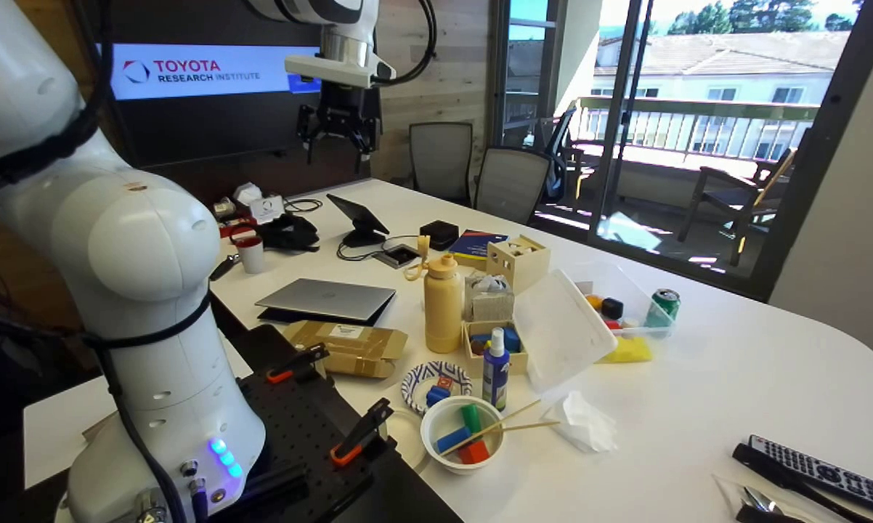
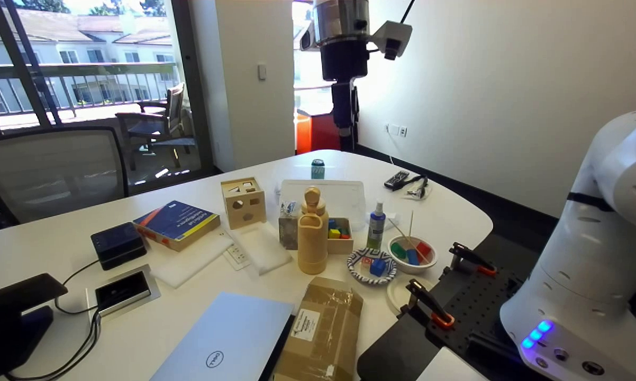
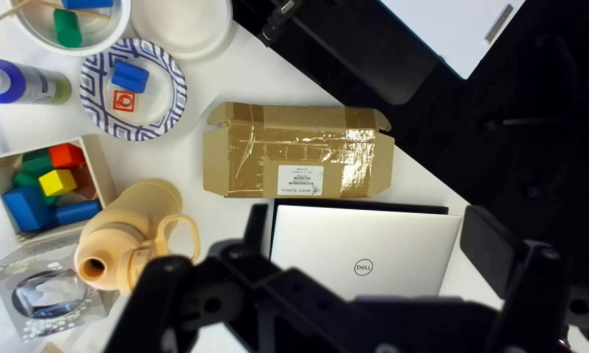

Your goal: Close the brown box.

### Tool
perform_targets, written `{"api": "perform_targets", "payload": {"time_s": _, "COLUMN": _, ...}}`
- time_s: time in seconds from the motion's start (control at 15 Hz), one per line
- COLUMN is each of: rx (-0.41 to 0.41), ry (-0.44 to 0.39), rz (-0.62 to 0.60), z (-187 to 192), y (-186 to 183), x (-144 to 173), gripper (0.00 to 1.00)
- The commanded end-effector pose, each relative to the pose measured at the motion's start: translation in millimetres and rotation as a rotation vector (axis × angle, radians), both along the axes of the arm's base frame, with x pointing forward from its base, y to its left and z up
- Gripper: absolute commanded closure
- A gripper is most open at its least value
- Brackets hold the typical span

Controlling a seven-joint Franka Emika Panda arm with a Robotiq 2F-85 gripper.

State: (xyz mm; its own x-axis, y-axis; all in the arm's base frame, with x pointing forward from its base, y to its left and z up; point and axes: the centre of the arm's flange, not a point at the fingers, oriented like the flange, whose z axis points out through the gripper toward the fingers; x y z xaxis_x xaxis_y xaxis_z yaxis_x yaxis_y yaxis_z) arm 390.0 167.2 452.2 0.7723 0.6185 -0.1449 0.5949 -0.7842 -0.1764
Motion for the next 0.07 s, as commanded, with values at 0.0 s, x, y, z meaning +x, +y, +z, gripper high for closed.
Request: {"api": "perform_targets", "payload": {"time_s": 0.0, "rx": 0.011, "ry": 0.02, "rz": 0.023, "z": 9.0, "y": -0.7, "x": 1.7, "gripper": 0.0}}
